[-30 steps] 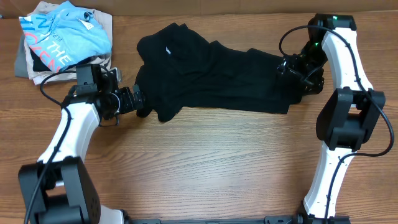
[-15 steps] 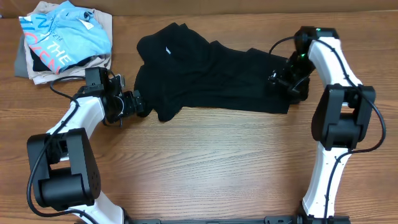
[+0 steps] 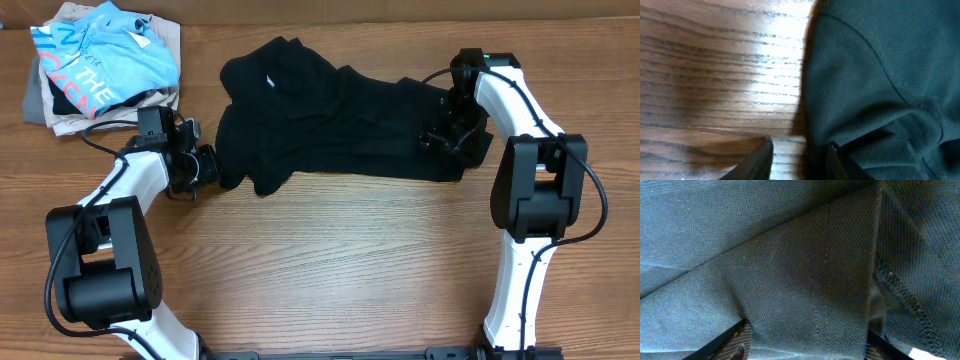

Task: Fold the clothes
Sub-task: 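Grasp the garment's left end with the left gripper, right holding right end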

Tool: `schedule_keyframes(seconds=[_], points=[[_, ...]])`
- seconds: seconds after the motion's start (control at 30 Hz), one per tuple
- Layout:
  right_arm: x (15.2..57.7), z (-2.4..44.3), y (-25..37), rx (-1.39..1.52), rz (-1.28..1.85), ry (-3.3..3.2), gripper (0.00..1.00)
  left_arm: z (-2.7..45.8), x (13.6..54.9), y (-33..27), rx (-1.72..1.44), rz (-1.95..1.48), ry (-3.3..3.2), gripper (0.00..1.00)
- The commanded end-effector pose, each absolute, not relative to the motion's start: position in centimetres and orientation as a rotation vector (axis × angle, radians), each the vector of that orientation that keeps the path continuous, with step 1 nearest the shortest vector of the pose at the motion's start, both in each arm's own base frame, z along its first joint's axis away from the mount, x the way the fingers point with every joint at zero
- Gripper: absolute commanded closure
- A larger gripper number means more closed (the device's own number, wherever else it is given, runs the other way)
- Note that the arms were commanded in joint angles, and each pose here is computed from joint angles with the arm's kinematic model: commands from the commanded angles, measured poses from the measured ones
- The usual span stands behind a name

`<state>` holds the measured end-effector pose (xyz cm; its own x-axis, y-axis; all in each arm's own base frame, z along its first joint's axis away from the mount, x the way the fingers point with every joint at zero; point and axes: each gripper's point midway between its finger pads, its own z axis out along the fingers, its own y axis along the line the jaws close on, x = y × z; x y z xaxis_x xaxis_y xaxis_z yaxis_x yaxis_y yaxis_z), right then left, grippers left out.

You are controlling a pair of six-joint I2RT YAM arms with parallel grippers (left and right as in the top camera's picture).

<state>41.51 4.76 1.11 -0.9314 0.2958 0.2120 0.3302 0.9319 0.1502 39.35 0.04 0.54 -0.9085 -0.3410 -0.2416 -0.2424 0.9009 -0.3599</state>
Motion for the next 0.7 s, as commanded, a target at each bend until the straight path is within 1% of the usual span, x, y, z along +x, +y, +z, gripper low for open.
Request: schedule_keyframes(seconds=[0.0, 0.07, 0.1, 0.2, 0.27, 0.4, 0.47, 0.53, 0.6, 0.63, 0.67], points=[[41.9, 2.8, 3.9, -0.479, -0.232, -2.961, 0.36, -1.2, 38.3, -0.1, -0.439, -0.467, 2.825, 0.63], [42.1, 2.9, 3.5, -0.481, -0.206, -2.974, 0.35, -1.2, 38.3, -0.1, -0.439, -0.467, 2.825, 0.63], [42.3, 3.0, 3.3, -0.481, -0.192, -2.982, 0.34, -1.2, 38.3, -0.1, -0.439, -0.467, 2.825, 0.65], [42.7, 3.3, 3.0, -0.487, -0.182, -2.996, 0.36, -1.2, 38.3, -0.2, -0.439, -0.473, 2.825, 0.81], [42.9, 3.5, 2.9, -0.490, -0.179, -3.004, 0.44, -1.1, 38.3, -0.4, -0.434, -0.496, 2.823, 0.86], [43.2, 3.7, 2.5, -0.503, -0.166, -3.016, 0.54, -0.8, 38.4, -0.9, -0.427, -0.543, 2.815, 0.87], [43.4, 3.8, 2.3, -0.503, -0.153, -3.025, 0.62, -0.7, 38.5, -1.0, -0.426, -0.548, 2.815, 0.89], [43.5, 4.0, 2.3, -0.504, -0.155, -3.031, 0.77, -0.5, 38.6, -1.0, -0.425, -0.548, 2.813, 0.96], [43.7, 4.1, 2.3, -0.520, -0.155, -3.033, 0.91, -0.4, 38.7, -1.0, -0.425, -0.548, 2.814, 0.96], [43.7, 4.2, 2.3, -0.535, -0.154, -3.033, 0.96, -0.3, 38.7, -1.0, -0.427, -0.548, 2.817, 0.96], [43.8, 4.2, 2.3, -0.538, -0.155, -3.035, 0.96, -0.2, 38.7, -1.0, -0.428, -0.549, 2.820, 0.96]])
